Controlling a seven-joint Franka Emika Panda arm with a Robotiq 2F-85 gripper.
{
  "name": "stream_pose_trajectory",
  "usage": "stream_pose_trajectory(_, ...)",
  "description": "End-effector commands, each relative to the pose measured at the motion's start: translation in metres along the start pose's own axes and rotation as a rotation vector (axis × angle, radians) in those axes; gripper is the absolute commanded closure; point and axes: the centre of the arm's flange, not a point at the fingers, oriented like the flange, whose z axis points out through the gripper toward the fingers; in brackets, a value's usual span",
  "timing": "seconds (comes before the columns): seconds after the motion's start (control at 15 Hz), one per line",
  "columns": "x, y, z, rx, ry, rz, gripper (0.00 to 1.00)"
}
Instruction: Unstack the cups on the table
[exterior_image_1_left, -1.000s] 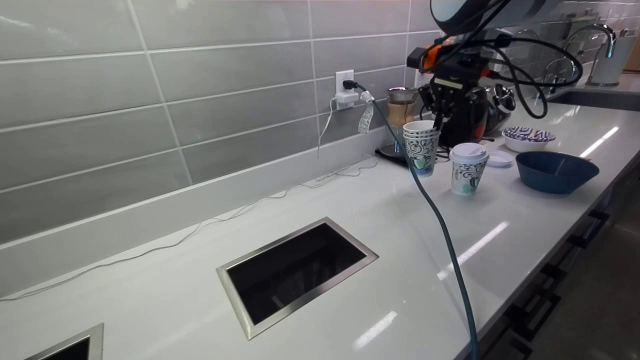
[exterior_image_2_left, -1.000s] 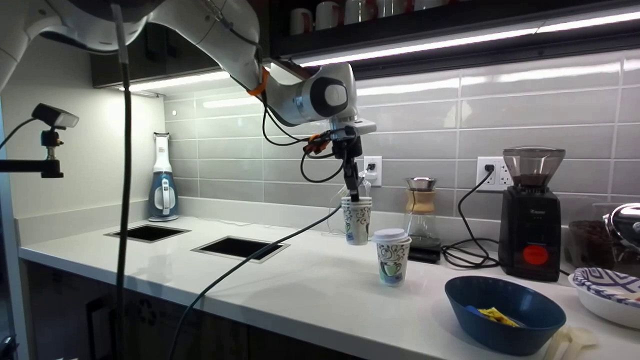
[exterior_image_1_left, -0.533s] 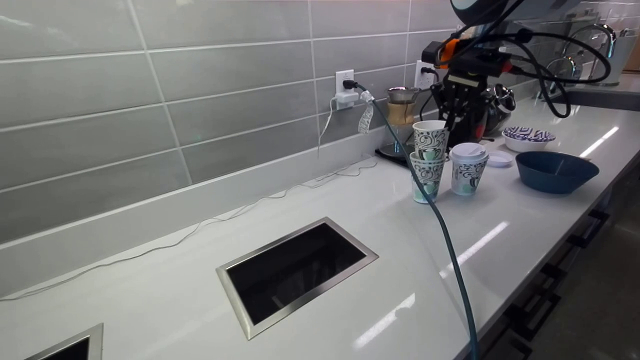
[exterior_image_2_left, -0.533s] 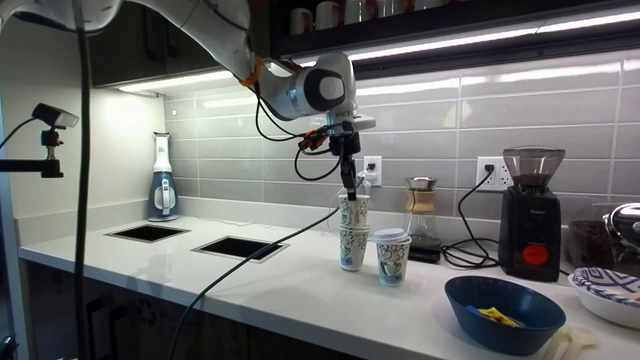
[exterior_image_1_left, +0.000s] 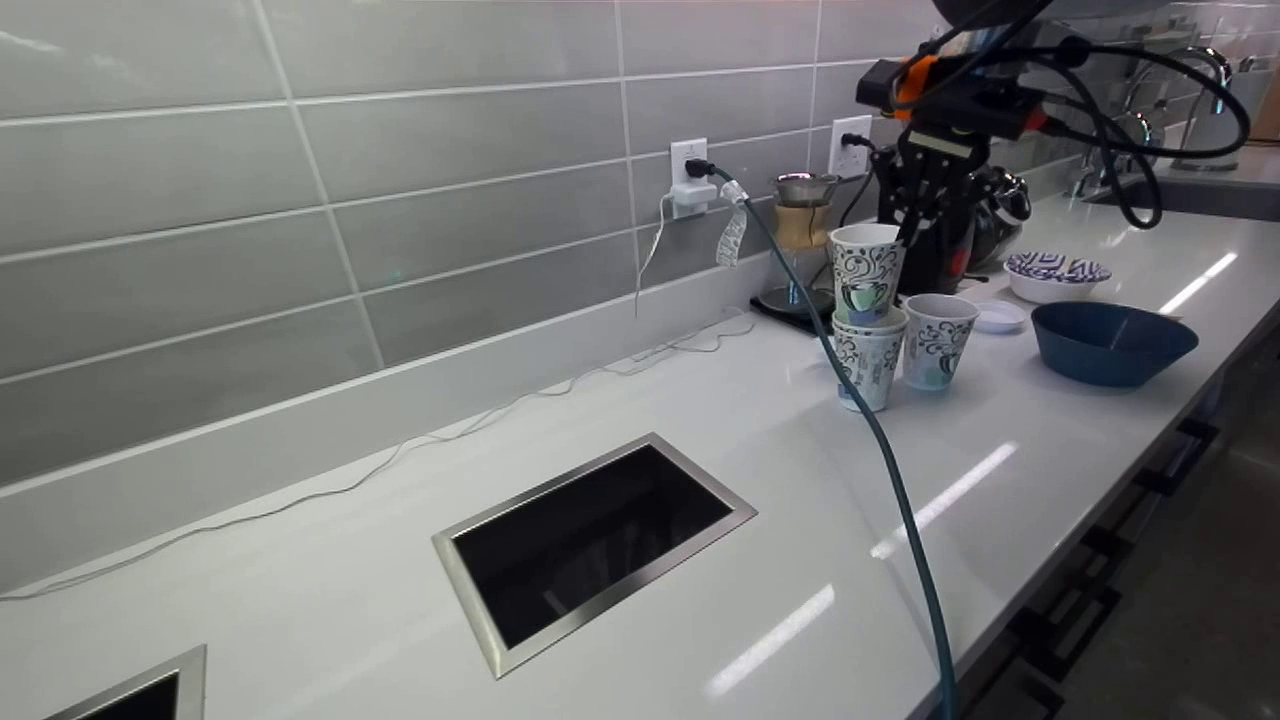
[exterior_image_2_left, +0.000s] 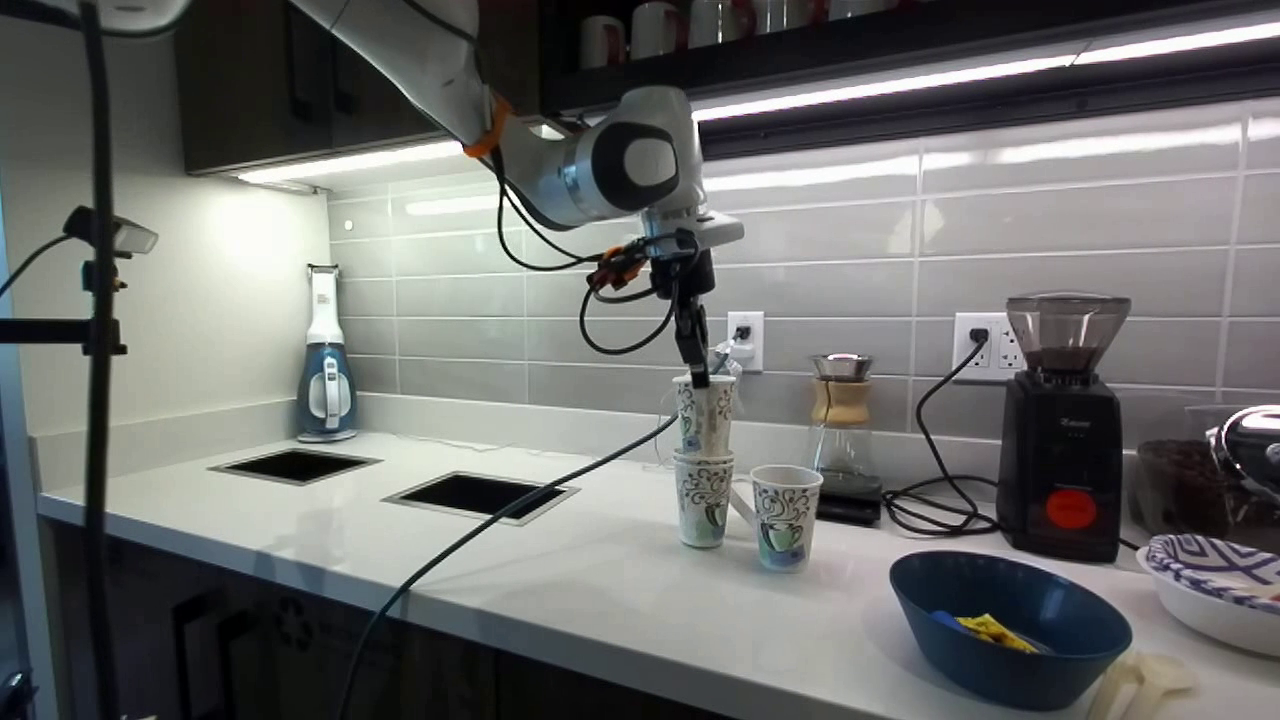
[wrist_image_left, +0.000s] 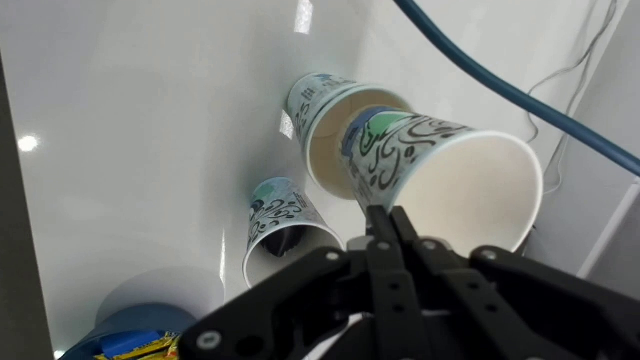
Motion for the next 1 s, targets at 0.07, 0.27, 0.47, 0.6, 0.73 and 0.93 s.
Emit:
stream_pose_trajectory(0.07, -0.020, 0.018, -0.043, 0.077, 0.052, 0.018, 0.99)
stream_pose_trajectory(0.27, -0.011, 0.023, -0.067, 0.148, 0.100, 0.043, 0.99)
stream_pose_trajectory(0.47, 0.012, 0.029, -0.087, 0.204, 0.150, 0.085, 0.99)
stream_pose_trajectory(0.6, 0.034, 0.036, -0.091, 0.223, 0.169, 0.119, 0.99)
stream_pose_trajectory(0.73, 0.060, 0.045, -0.090, 0.227, 0.199, 0.164, 0.99)
stream_pose_trajectory(0.93, 0.108, 0.064, -0.086, 0.220, 0.217, 0.235, 0.99)
